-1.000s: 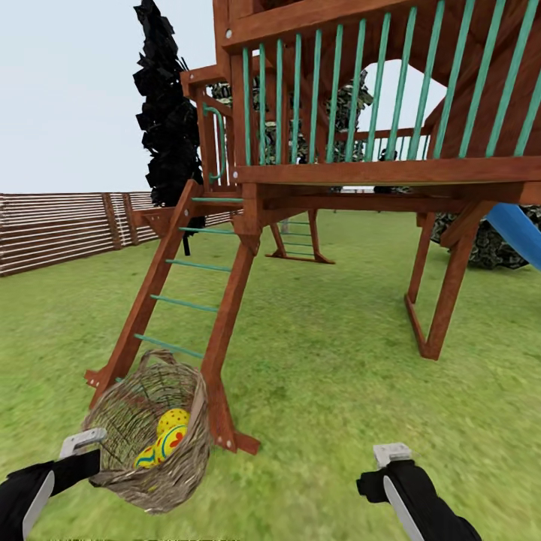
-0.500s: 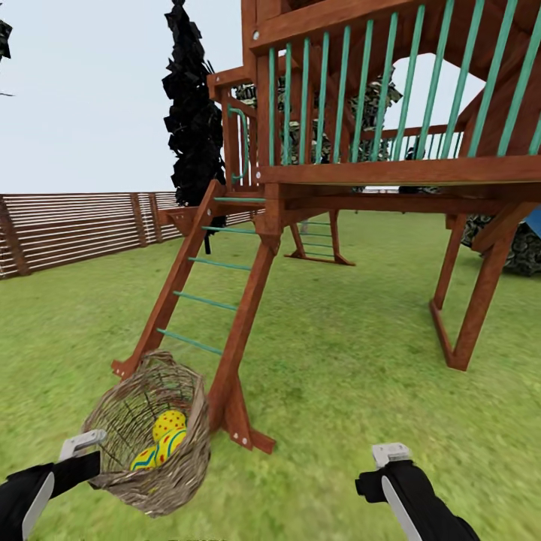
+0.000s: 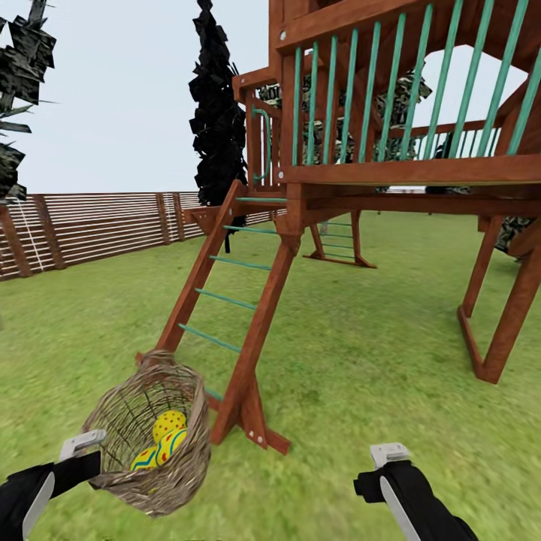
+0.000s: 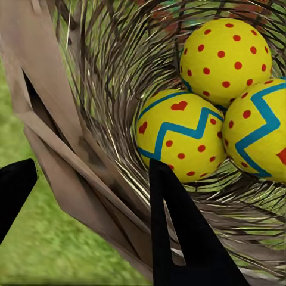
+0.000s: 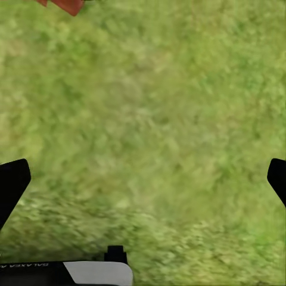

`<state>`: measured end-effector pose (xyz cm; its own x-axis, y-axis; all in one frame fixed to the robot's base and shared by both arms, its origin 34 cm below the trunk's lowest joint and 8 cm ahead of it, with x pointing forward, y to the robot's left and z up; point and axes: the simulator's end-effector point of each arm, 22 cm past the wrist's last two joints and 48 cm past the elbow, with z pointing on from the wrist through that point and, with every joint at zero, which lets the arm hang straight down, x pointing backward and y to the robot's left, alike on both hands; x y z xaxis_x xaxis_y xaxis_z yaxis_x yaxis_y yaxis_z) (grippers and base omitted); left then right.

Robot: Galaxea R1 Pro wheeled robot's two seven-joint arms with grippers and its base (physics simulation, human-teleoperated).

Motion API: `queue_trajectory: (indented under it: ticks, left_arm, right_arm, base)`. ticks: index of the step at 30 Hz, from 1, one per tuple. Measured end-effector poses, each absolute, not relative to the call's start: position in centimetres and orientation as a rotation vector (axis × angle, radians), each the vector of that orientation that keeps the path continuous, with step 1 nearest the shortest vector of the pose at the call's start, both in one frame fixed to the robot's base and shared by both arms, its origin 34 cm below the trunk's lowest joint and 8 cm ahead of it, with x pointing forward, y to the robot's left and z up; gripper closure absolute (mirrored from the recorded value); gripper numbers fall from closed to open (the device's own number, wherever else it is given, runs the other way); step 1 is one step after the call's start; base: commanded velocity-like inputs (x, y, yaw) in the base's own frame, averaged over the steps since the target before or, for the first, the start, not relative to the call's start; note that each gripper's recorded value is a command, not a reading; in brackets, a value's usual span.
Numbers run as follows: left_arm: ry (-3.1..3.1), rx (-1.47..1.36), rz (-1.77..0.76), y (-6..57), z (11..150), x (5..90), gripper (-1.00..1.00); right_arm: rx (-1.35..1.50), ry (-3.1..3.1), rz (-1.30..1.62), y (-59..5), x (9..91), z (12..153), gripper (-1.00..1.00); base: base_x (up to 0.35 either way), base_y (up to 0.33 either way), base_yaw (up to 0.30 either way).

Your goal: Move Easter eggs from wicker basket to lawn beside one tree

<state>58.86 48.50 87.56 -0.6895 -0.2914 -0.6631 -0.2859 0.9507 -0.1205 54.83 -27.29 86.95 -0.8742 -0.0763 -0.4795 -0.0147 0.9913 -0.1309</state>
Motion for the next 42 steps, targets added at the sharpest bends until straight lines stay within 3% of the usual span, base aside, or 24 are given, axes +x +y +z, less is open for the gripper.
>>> queue_trajectory:
  ticks: [42]
  left_arm:
    - [2.369, -0.406, -0.009, 48.5, 87.5, 58.8, 1.00]
  right_arm:
    - [-0.070, 2.634, -0.154, -26.2, 54.8, 86.9, -1.00]
  base:
    - [0.000, 0.000, 0.194]
